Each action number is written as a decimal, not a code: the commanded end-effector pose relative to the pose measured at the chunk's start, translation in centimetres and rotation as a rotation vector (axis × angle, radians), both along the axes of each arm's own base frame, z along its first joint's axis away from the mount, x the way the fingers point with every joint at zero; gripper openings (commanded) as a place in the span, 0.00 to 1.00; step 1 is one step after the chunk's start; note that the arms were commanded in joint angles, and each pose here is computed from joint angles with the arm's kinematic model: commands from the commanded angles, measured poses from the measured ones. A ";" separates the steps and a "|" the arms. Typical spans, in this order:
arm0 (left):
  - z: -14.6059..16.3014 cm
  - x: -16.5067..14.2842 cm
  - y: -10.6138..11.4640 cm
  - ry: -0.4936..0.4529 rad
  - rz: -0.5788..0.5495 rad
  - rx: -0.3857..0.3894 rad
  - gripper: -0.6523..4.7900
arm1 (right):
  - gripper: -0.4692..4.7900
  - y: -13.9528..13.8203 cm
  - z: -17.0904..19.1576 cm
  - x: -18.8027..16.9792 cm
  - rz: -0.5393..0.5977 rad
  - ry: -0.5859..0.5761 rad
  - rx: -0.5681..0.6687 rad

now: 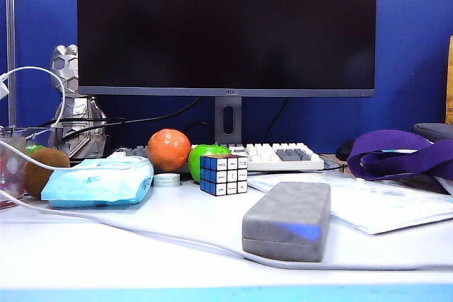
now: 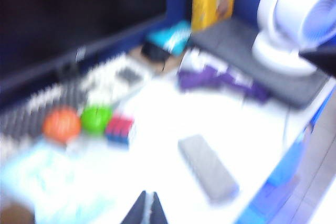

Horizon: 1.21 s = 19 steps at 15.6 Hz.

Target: Pick up the glasses, fold the temples of the glasses, place the glasses into the glasses case, and finally close the glasses case.

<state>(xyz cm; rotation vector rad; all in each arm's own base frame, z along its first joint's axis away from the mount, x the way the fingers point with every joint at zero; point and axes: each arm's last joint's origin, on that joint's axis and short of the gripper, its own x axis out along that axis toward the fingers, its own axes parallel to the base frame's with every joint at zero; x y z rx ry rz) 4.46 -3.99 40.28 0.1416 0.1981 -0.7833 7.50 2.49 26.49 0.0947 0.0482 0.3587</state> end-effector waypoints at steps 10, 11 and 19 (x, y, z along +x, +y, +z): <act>-19.0 4.6 -4.0 0.173 -0.014 -0.148 0.11 | 0.09 0.4 -12.2 1.9 -0.076 0.289 0.015; -19.8 4.7 -4.1 0.169 -0.014 -0.150 0.11 | 0.09 0.4 -12.2 1.9 -0.076 0.289 0.015; -23.5 4.7 -3.8 0.118 0.036 -0.157 0.11 | 0.09 0.4 -12.2 1.9 -0.079 0.288 0.014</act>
